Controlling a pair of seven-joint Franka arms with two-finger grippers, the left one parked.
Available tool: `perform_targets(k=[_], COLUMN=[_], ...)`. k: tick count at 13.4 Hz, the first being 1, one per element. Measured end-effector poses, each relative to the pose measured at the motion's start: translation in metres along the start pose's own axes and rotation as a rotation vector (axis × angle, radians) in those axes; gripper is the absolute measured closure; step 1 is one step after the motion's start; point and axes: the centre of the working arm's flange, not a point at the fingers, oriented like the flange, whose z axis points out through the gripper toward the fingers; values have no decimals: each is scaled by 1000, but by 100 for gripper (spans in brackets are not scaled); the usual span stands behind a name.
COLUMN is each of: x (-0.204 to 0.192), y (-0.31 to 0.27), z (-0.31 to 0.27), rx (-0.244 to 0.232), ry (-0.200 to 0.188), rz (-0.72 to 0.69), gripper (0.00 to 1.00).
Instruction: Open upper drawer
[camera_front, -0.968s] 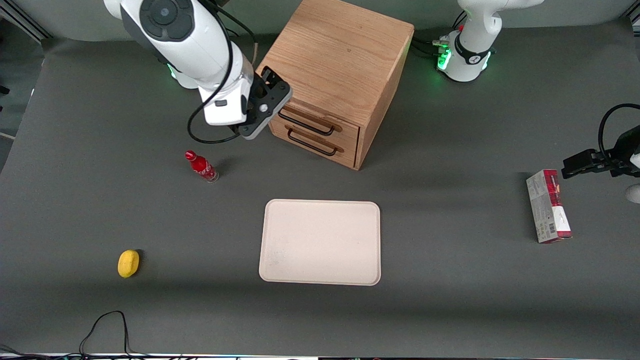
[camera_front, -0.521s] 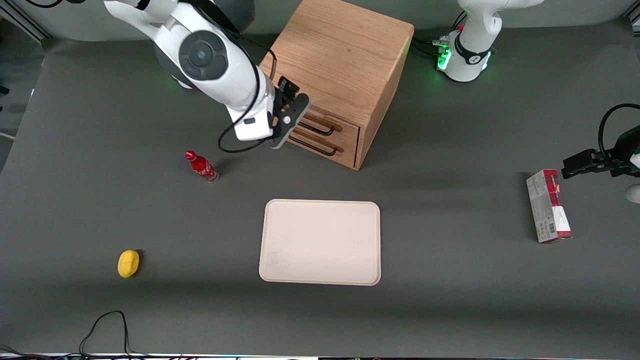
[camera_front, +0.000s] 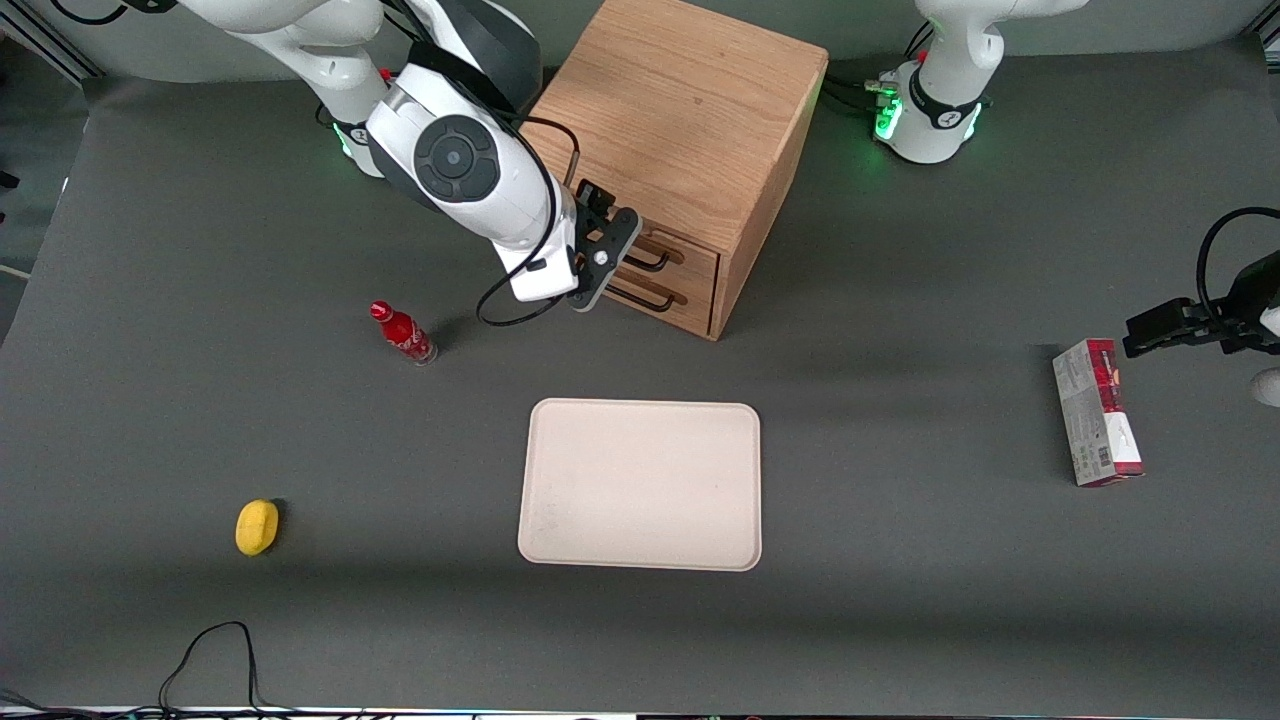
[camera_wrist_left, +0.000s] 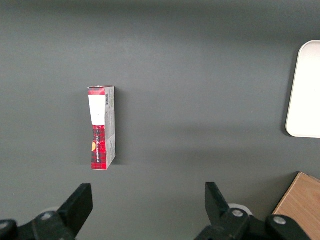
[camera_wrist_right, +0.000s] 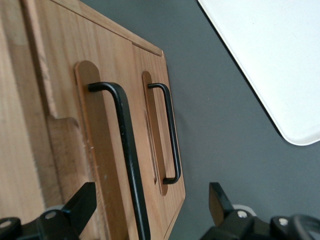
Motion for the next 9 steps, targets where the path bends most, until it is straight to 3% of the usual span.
perform_targets(k=[9], x=[-1], y=[6], z=[28], rx=[-39], ry=[2], rz=[-31], gripper=[0])
